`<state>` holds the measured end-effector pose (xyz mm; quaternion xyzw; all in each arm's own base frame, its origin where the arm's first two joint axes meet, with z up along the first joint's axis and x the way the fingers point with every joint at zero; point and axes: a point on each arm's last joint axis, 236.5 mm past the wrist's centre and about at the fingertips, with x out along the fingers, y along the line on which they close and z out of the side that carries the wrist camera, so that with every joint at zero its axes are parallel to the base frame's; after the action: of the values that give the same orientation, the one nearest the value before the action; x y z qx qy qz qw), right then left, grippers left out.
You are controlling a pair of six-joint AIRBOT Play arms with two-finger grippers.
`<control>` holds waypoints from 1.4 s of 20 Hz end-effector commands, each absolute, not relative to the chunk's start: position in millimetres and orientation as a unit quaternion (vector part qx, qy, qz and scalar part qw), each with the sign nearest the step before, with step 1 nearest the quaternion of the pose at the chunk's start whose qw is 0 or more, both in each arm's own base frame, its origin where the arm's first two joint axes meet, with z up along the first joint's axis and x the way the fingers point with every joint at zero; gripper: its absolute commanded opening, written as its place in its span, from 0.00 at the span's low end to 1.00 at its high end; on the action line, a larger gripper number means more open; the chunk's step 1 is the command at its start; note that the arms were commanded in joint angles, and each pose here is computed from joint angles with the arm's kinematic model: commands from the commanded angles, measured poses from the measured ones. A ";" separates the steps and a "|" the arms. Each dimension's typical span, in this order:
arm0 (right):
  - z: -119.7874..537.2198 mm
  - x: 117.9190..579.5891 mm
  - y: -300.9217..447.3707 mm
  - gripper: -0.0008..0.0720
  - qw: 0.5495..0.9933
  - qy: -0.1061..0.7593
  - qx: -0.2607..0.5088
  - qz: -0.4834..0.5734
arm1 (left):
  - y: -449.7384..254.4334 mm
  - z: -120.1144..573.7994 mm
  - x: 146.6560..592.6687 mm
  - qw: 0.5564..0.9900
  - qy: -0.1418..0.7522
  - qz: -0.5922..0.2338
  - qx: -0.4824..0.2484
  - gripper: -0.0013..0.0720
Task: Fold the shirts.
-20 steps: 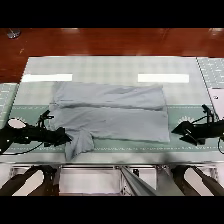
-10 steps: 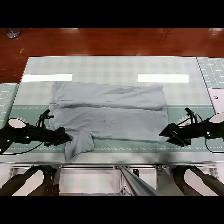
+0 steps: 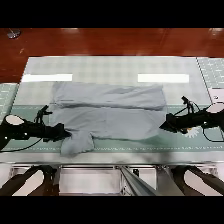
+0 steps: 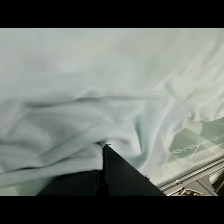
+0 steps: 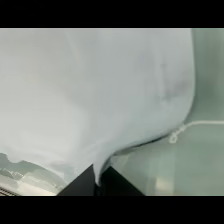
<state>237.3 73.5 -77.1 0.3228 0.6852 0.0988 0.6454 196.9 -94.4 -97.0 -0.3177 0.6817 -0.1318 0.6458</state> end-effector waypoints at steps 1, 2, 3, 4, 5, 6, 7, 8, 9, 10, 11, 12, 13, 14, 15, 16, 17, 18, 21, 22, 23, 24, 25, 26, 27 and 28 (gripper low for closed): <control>-49.3 258.1 73.5 0.04 0.662 0.671 0.309 0.126 | -87.6 -72.1 231.8 0.680 0.650 -0.142 -0.308 0.04; -38.8 266.9 74.9 0.04 0.670 0.663 0.306 0.135 | -79.3 -65.1 251.4 0.702 0.629 -0.133 -0.307 0.04; -30.5 278.1 72.9 0.04 0.685 0.651 0.297 0.137 | -72.4 -57.5 270.1 0.717 0.610 -0.125 -0.314 0.04; -23.4 292.3 68.6 0.04 0.704 0.633 0.293 0.133 | -70.1 -49.9 285.1 0.722 0.598 -0.126 -0.324 0.04; -16.0 308.4 62.3 0.04 0.724 0.613 0.292 0.123 | -69.5 -43.1 299.5 0.724 0.590 -0.131 -0.331 0.04; -9.8 322.9 56.2 0.04 0.741 0.595 0.291 0.113 | -68.0 -38.3 313.3 0.728 0.583 -0.133 -0.336 0.04; -5.5 336.3 51.7 0.04 0.750 0.584 0.293 0.106 | -65.2 -34.6 328.0 0.731 0.577 -0.134 -0.339 0.04; -3.4 347.0 49.7 0.04 0.753 0.579 0.295 0.105 | -62.0 -31.2 342.4 0.734 0.571 -0.132 -0.344 0.04; -2.8 357.8 50.1 0.04 0.751 0.577 0.303 0.108 | -56.7 -28.9 358.3 0.736 0.566 -0.125 -0.349 0.04; -3.9 367.8 50.9 0.04 0.747 0.576 0.313 0.111 | -50.8 -26.5 374.5 0.742 0.558 -0.117 -0.354 0.04; -7.6 377.9 50.5 0.04 0.744 0.576 0.320 0.112 | -42.8 -24.8 394.0 0.751 0.545 -0.102 -0.360 0.04; -13.5 386.1 48.2 0.04 0.741 0.579 0.323 0.109 | -38.2 -21.8 411.0 0.759 0.532 -0.094 -0.363 0.04; -20.1 394.1 46.4 0.04 0.737 0.582 0.326 0.108 | -35.7 -20.3 425.7 0.768 0.523 -0.092 -0.359 0.04; -25.1 401.9 46.3 0.04 0.733 0.584 0.333 0.108 | -34.9 -20.6 438.3 0.772 0.518 -0.093 -0.356 0.04; -29.6 411.0 46.7 0.04 0.729 0.583 0.342 0.109 | -34.8 -23.2 447.5 0.772 0.519 -0.095 -0.354 0.04; -33.4 419.4 49.1 0.04 0.726 0.581 0.350 0.111 | -34.8 -27.2 455.4 0.771 0.521 -0.096 -0.354 0.04; -39.4 427.1 49.3 0.04 0.725 0.582 0.350 0.110 | -35.9 -32.7 462.2 0.767 0.525 -0.098 -0.355 0.04; -45.6 432.6 50.0 0.04 0.724 0.585 0.349 0.110 | -39.5 -39.0 465.9 0.763 0.531 -0.102 -0.355 0.04; -61.7 448.7 56.7 0.04 0.717 0.586 0.360 0.111 | -52.8 -56.8 473.0 0.752 0.546 -0.109 -0.353 0.04; -65.1 454.3 57.7 0.04 0.716 0.584 0.366 0.111 | -55.9 -60.3 474.5 0.751 0.548 -0.110 -0.352 0.04; -65.1 460.2 60.3 0.04 0.714 0.579 0.376 0.112 | -58.0 -61.5 475.5 0.752 0.547 -0.110 -0.350 0.05; -62.7 465.7 59.1 0.28 0.715 0.573 0.386 0.113 | -58.3 -59.9 476.8 0.753 0.546 -0.111 -0.349 0.21; -56.3 470.2 54.7 0.78 0.718 0.565 0.389 0.115 | -57.1 -54.1 476.4 0.751 0.548 -0.118 -0.348 0.73; -46.0 472.9 45.7 0.86 0.723 0.561 0.384 0.123 | -51.5 -45.6 472.5 0.746 0.557 -0.129 -0.341 0.98; -35.8 472.9 34.2 0.86 0.725 0.560 0.380 0.129 | -39.1 -37.9 463.6 0.741 0.574 -0.139 -0.319 0.98; -27.6 469.4 20.2 0.86 0.723 0.562 0.378 0.133 | -17.9 -32.7 449.6 0.730 0.602 -0.133 -0.295 0.98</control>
<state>468.4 39.8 -45.0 0.3779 0.5638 0.1174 0.7249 473.1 -42.1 -41.4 -0.3367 0.5536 -0.1232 0.7516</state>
